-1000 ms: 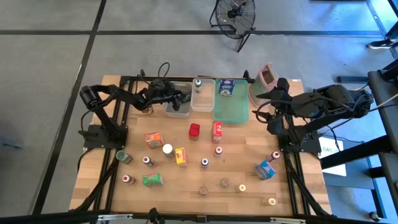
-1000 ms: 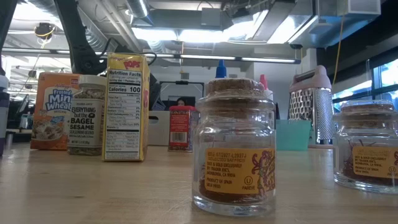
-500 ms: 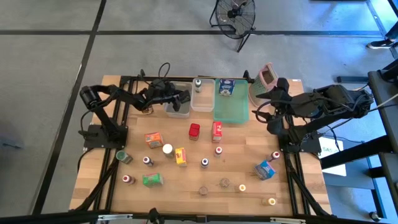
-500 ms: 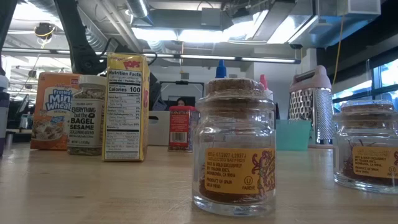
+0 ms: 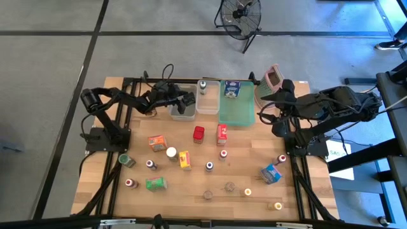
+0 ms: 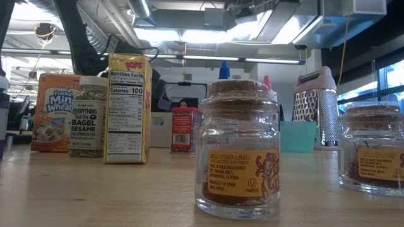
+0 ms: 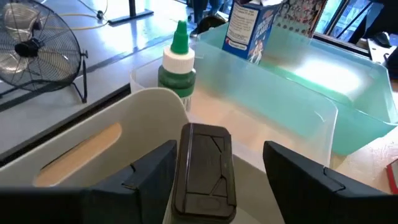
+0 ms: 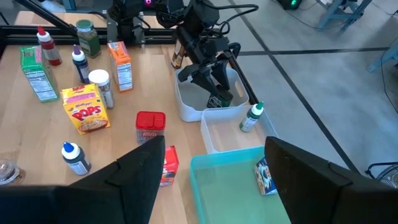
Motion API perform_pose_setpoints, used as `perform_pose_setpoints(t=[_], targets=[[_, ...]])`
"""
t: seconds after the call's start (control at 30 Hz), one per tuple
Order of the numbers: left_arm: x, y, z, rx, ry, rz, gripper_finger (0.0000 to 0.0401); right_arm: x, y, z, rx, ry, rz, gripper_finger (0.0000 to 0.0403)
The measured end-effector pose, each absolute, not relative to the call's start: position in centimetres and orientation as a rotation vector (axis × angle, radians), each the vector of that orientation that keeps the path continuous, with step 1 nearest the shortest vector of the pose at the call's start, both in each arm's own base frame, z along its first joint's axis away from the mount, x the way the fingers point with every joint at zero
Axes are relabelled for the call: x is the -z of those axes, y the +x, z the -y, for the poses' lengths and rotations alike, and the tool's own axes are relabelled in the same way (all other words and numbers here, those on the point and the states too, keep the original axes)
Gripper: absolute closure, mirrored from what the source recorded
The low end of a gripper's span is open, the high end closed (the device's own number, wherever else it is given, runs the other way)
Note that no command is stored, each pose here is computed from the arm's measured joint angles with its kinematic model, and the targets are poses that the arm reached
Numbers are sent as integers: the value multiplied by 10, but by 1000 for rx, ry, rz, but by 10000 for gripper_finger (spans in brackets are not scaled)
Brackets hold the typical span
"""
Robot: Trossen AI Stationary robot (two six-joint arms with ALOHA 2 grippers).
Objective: Pick & Place Kitchen Items
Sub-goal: Put the black seasoning can into the gray bin, then put the purple food coloring bottle into the transparent bin
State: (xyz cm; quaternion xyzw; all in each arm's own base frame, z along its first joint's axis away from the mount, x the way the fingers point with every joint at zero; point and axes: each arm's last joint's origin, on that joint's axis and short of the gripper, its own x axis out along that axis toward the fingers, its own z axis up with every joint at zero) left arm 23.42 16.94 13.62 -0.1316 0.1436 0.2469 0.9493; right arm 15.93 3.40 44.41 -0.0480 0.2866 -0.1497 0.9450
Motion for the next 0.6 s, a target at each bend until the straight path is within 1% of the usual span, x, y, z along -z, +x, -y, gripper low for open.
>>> perform_pose_setpoints(t=[0.23,0.47,0.6], targets=[[-148,236,-163,-477,-248,-254,165,-442,163,-35,302,-102,-595,124],[-185,230,-154,-443,-191,-151,165,-442,163,-36,258,-107,-605,124],[-208,218,-145,-427,-229,-115,165,-442,163,-36,256,-106,-605,124]])
